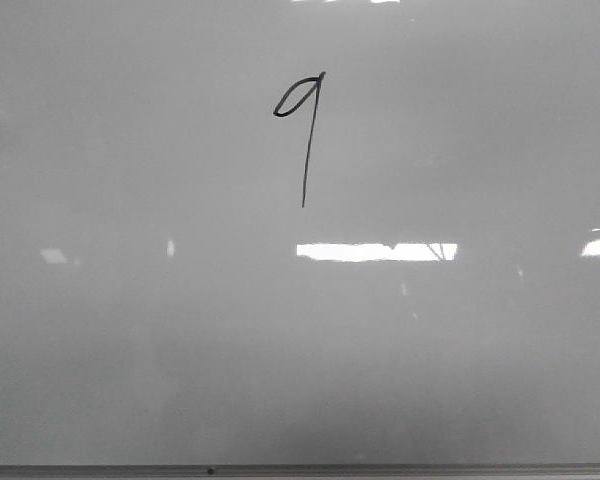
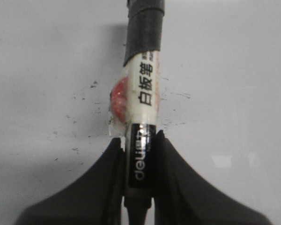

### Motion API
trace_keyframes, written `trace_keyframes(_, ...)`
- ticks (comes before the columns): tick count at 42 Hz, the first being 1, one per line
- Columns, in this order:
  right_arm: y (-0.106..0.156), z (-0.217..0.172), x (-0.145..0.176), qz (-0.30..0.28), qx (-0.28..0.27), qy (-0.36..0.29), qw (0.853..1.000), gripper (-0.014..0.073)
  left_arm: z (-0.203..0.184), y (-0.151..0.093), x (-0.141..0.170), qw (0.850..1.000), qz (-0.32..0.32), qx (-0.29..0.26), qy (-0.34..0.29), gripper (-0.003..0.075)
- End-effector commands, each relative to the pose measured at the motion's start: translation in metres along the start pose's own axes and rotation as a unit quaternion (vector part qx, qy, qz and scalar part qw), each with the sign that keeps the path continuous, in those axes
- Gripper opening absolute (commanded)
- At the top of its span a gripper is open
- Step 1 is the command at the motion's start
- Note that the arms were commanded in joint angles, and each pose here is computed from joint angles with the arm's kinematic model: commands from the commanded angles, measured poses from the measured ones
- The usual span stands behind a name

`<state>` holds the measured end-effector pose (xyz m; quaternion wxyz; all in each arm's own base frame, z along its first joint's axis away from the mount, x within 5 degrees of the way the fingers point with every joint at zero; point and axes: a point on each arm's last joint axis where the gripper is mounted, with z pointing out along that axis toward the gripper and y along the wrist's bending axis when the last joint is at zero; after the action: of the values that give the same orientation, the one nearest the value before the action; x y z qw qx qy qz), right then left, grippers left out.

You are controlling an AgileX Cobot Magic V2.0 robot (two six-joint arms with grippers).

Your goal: Write number 9 on whiteboard

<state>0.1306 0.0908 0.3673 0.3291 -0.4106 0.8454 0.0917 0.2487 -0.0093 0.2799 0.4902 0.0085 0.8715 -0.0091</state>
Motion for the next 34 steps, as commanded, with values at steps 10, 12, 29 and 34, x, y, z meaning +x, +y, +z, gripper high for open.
trace_keyframes(10, -0.003, -0.01, -0.01, 0.0, 0.018, -0.045, 0.999, 0.0602, 0.037, -0.001, -0.008, 0.998, -0.007, 0.008, -0.057, 0.0032)
trace_keyframes(12, -0.003, -0.01, -0.01, 0.0, 0.018, -0.045, 0.999, 0.0602, 0.042, -0.001, -0.006, 0.998, -0.007, 0.008, -0.055, 0.0055)
trace_keyframes(29, -0.003, -0.01, -0.01, 0.0, 0.017, -0.044, 0.999, 0.0602, 0.053, -0.001, -0.001, 0.999, -0.007, 0.008, -0.04, 0.0307)
trace_keyframes(34, -0.006, -0.014, -0.005, 0.009, 0.038, -0.029, 0.999, 0.0602, 0.048, -0.001, -0.006, 1.0, -0.003, 0.005, -0.018, 0.0307)
